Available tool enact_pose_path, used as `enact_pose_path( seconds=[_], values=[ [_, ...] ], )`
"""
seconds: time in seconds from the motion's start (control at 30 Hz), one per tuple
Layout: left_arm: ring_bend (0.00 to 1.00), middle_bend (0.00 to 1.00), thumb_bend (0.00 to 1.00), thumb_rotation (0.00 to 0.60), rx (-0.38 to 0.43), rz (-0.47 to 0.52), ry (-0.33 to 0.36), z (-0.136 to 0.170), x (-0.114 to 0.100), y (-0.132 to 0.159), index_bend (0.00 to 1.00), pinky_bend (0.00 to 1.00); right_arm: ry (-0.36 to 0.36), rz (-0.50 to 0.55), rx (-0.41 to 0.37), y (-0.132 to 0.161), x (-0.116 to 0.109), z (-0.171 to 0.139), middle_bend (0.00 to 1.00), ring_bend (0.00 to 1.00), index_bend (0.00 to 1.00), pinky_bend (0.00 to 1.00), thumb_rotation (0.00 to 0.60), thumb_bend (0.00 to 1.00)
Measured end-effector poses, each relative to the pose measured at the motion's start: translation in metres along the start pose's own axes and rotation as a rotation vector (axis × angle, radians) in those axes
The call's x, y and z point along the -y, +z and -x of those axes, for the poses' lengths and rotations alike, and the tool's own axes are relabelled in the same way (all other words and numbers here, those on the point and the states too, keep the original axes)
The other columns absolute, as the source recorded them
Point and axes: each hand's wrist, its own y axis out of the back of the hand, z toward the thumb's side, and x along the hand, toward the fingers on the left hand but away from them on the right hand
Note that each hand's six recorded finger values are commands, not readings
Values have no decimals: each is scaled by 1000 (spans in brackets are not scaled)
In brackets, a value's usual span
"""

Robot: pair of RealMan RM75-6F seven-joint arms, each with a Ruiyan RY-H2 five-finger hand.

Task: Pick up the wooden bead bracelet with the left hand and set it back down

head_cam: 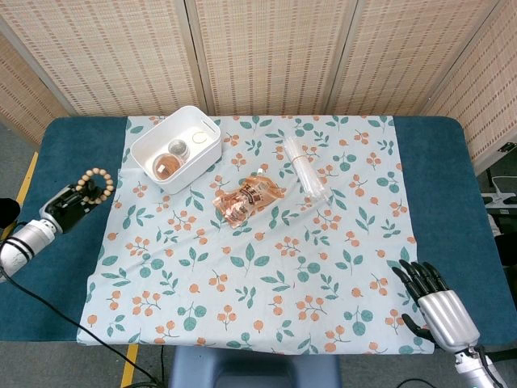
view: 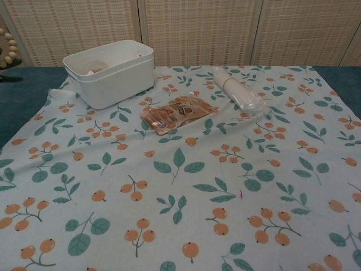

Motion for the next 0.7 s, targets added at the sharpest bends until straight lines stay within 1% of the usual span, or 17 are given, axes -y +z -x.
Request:
enact_pose_path(
  seconds=[0.07,0.2,0.27,0.3,0.37,0.4,0.47,0.53,0.6,0.7],
  values=[
    [229,642,489,565,12,-9,9,3,-8,-2,552,0,2,0,-1,1,1,1,0,0,0,0,600,240],
    [223,631,467,447,15,-75,25,4,-14,-11,542,0,7,0,0,1,2,1,0,0,0,0,600,240],
    [222,628,457,401,20,-93,37,4,-16,-13,538,0,7,-2,1,1,2,1,0,0,0,0,600,240],
    [221,626,449,346,25,-104,43,4,-16,-13,533,0,7,-2,2,1,2,1,0,0,0,0,600,240],
    [217,619,433,213,27,-129,51,4,-16,-15,516,0,7,-2,2,1,2,0,0,0,0,0,600,240],
    [212,615,421,130,29,-151,56,4,-16,-16,507,0,6,-1,2,1,2,0,0,0,0,0,600,240],
    [206,612,401,34,32,-188,64,3,-15,-18,502,0,3,0,1,1,1,-1,0,0,0,0,600,241],
    [205,611,396,8,36,-225,77,2,-15,-20,503,0,1,2,0,1,0,-1,0,0,0,0,600,240],
    [205,612,398,8,34,-251,82,1,-12,-23,508,0,1,3,-1,0,0,-2,0,0,0,0,600,240],
    [205,610,460,19,24,-280,77,2,-8,-27,511,0,1,3,-2,1,0,-2,0,0,0,0,600,240]
  ],
)
